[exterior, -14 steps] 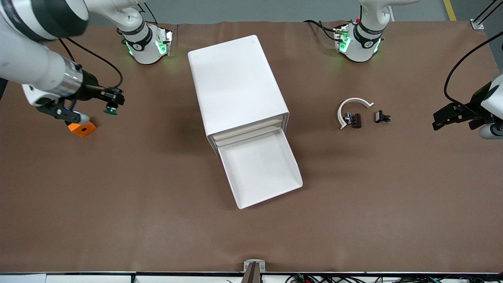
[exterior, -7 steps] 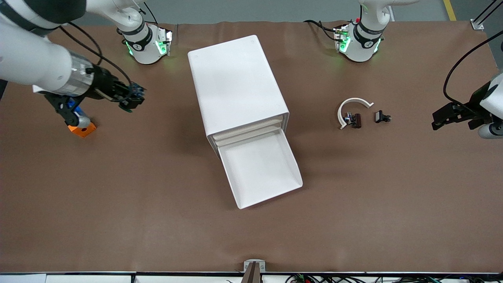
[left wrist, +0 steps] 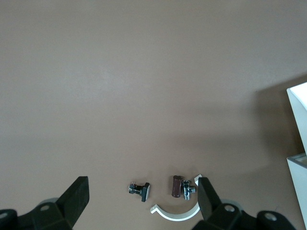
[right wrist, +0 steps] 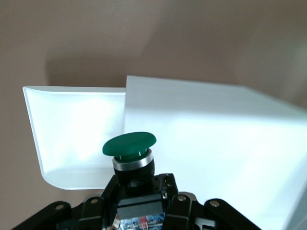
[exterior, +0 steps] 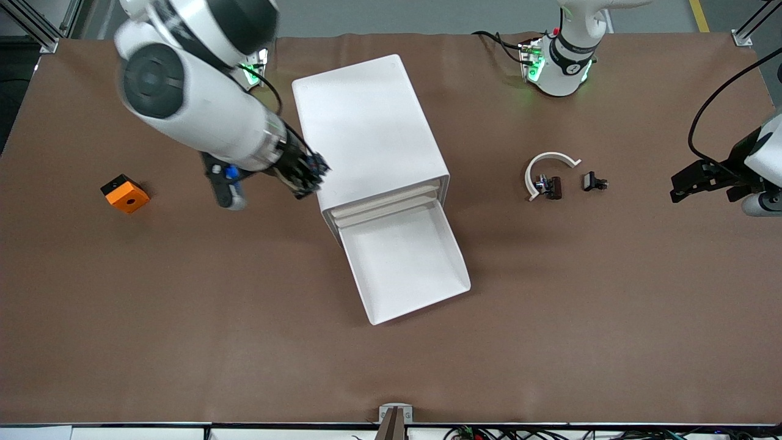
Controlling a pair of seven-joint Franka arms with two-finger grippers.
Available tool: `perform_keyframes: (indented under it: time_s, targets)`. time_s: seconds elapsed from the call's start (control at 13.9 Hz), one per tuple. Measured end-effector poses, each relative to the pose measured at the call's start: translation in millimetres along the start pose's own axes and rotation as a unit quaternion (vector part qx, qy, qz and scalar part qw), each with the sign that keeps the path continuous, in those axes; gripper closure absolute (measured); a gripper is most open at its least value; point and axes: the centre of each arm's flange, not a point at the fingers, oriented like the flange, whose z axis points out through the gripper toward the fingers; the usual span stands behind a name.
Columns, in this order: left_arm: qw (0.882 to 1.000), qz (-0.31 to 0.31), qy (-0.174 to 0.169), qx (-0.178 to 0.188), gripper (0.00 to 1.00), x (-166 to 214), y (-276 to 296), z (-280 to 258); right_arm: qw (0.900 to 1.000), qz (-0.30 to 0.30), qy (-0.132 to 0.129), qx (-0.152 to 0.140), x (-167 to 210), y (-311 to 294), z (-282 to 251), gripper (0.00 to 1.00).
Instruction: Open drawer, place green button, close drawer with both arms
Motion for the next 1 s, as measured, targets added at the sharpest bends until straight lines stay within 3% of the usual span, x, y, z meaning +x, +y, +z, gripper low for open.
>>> perform_keyframes:
  time_s: [0.29,0.57,0.79,1.0]
  targets:
    - [1.000,0.002,0.004,0.000,0.00,2,2,1,0.995,0.097,-0.002,0.037,-46,-32,53,0.58]
    - [1.000,0.000,0.002,0.000,0.00,1,0,1,0.990,0.125,0.055,0.045,-72,-49,117,0.58]
    - [1.000,-0.002,-0.007,0.000,0.00,-2,-3,0,0.985,0.144,0.074,0.053,-72,-63,148,0.58]
    - [1.000,-0.003,-0.003,0.000,0.00,-2,-4,-4,0.982,0.160,0.072,0.071,-57,-73,137,0.58]
